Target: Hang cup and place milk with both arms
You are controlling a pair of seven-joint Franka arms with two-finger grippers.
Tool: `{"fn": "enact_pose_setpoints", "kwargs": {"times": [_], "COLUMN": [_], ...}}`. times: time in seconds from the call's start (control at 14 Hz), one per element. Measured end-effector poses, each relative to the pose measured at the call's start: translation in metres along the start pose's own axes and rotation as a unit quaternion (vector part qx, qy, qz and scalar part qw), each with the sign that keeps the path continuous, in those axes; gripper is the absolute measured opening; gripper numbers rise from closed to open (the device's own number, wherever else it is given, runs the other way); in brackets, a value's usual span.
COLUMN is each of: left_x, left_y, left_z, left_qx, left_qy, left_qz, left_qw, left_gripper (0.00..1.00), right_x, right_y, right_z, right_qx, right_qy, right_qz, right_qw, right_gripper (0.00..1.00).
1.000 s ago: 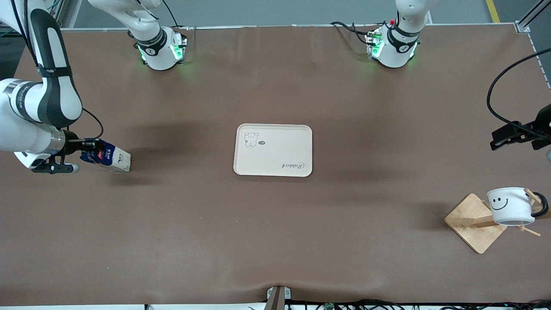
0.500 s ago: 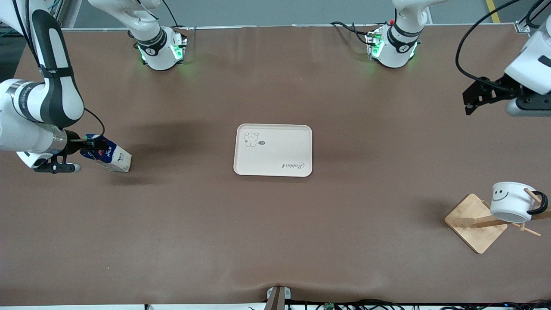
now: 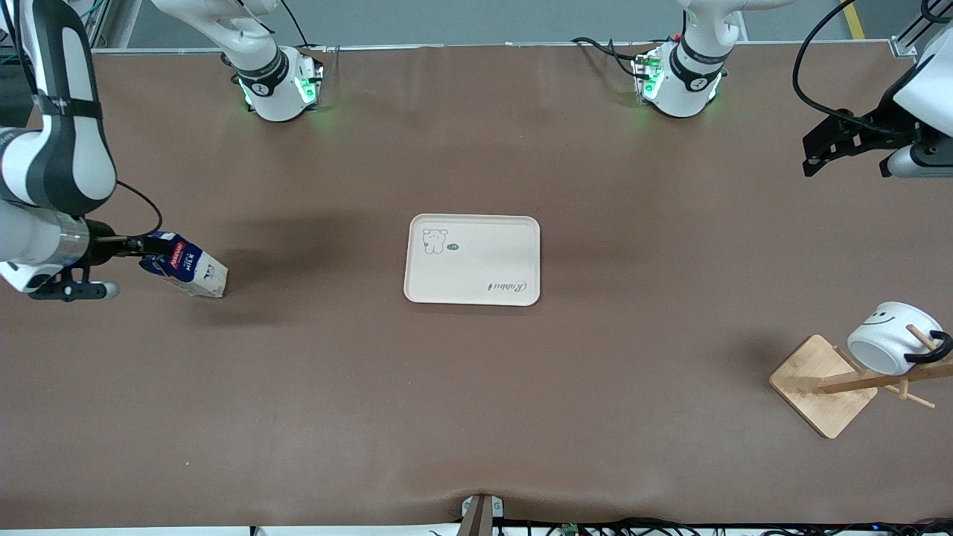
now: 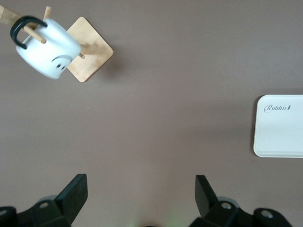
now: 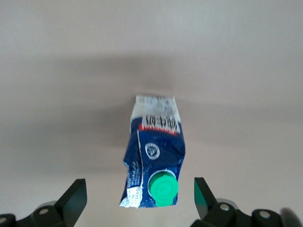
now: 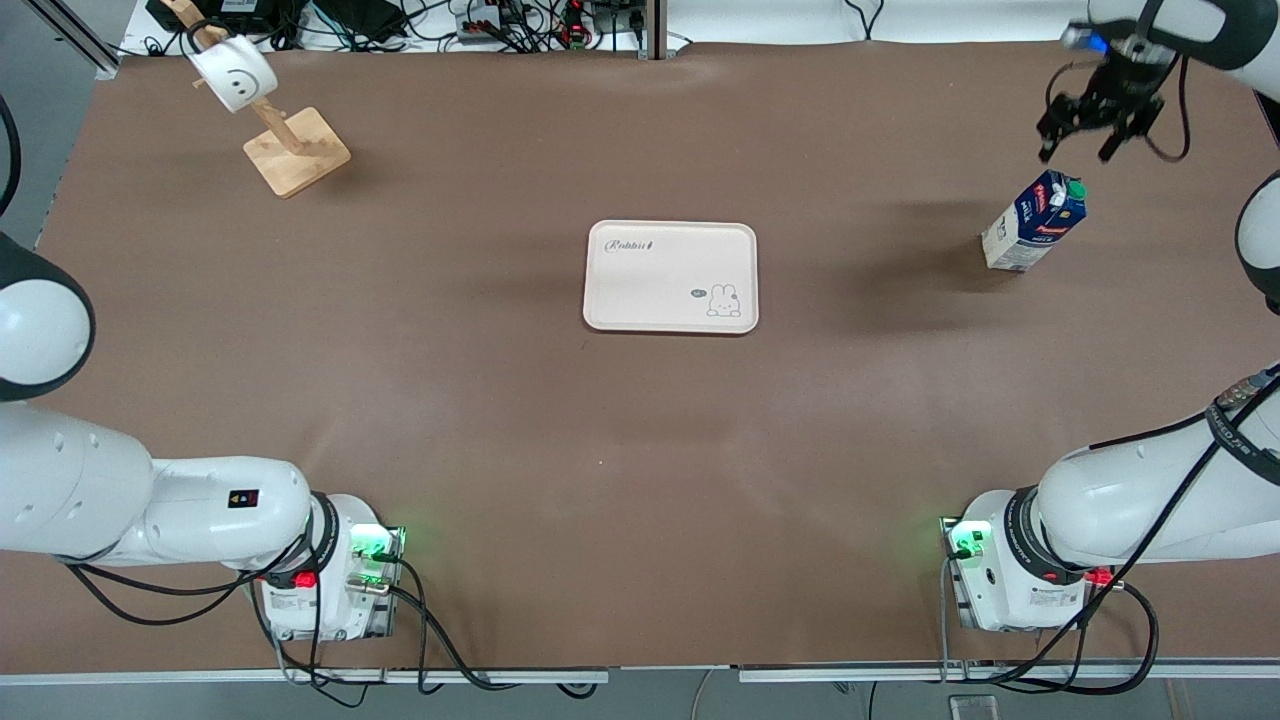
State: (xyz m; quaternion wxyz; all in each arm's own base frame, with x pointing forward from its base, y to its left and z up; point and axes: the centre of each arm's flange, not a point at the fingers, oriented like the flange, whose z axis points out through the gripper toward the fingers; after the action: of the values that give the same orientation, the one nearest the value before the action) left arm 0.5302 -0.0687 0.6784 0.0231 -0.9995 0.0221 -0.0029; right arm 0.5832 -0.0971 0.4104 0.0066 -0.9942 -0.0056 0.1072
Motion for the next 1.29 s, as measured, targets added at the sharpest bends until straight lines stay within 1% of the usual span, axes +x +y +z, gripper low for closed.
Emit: {"fn": "enact_pose_setpoints", "kwargs": {"times": [0.14,0.36,0.5,0.57,0.64,0.71,0.86,0.93,1.07,1.29], "left_x": [-0.008,-0.016,-0.016,-0.016,-0.015,-0.015,-0.014,-0.014,-0.012,-0.009], "left_y": [-0.002,-0.009,-0.012,-0.014,-0.016,-0.017,-0.018,-0.018,-0.022,-0.029], "left_z": [-0.002,-0.003,-0.001,0.001,0.002,0.004,0.008,0.009,0.011,0.015], "left_qx": [0.002,0.004,0.004,0.004,0.004,0.004,0.005,0.005,0.004,-0.009], "left_qy": [0.000,-0.001,-0.003,-0.005,-0.007,-0.009,-0.013,-0.014,-0.015,-0.019], "left_qz": [-0.011,-0.019,-0.022,-0.024,-0.025,-0.027,-0.027,-0.027,-0.033,-0.040], "left_qw": [1.000,1.000,1.000,1.000,1.000,1.000,1.000,1.000,0.999,0.999], "left_gripper": [1.00,1.00,1.00,1.00,1.00,1.00,1.00,1.00,1.00,1.00], "right_x": [0.008,0.007,0.004,0.002,-0.002,-0.009,-0.027,-0.038,-0.062,-0.090], "right_y": [-0.003,-0.005,-0.012,-0.016,-0.021,-0.026,-0.045,-0.057,-0.065,-0.051], "right_z": [-0.045,-0.117,-0.167,-0.187,-0.200,-0.205,-0.211,-0.217,-0.225,-0.203], "right_qx": [-0.008,-0.016,-0.025,-0.028,-0.029,-0.027,-0.019,-0.017,-0.014,-0.004], "right_qy": [0.042,0.083,0.127,0.143,0.146,0.130,0.084,0.074,0.078,0.065], "right_qz": [-0.004,-0.006,-0.013,-0.016,-0.019,-0.024,-0.041,-0.051,-0.060,-0.052], "right_qw": [0.999,0.996,0.991,0.989,0.989,0.991,0.995,0.996,0.995,0.997], "right_gripper": [1.00,1.00,1.00,1.00,1.00,1.00,1.00,1.00,1.00,1.00]}}
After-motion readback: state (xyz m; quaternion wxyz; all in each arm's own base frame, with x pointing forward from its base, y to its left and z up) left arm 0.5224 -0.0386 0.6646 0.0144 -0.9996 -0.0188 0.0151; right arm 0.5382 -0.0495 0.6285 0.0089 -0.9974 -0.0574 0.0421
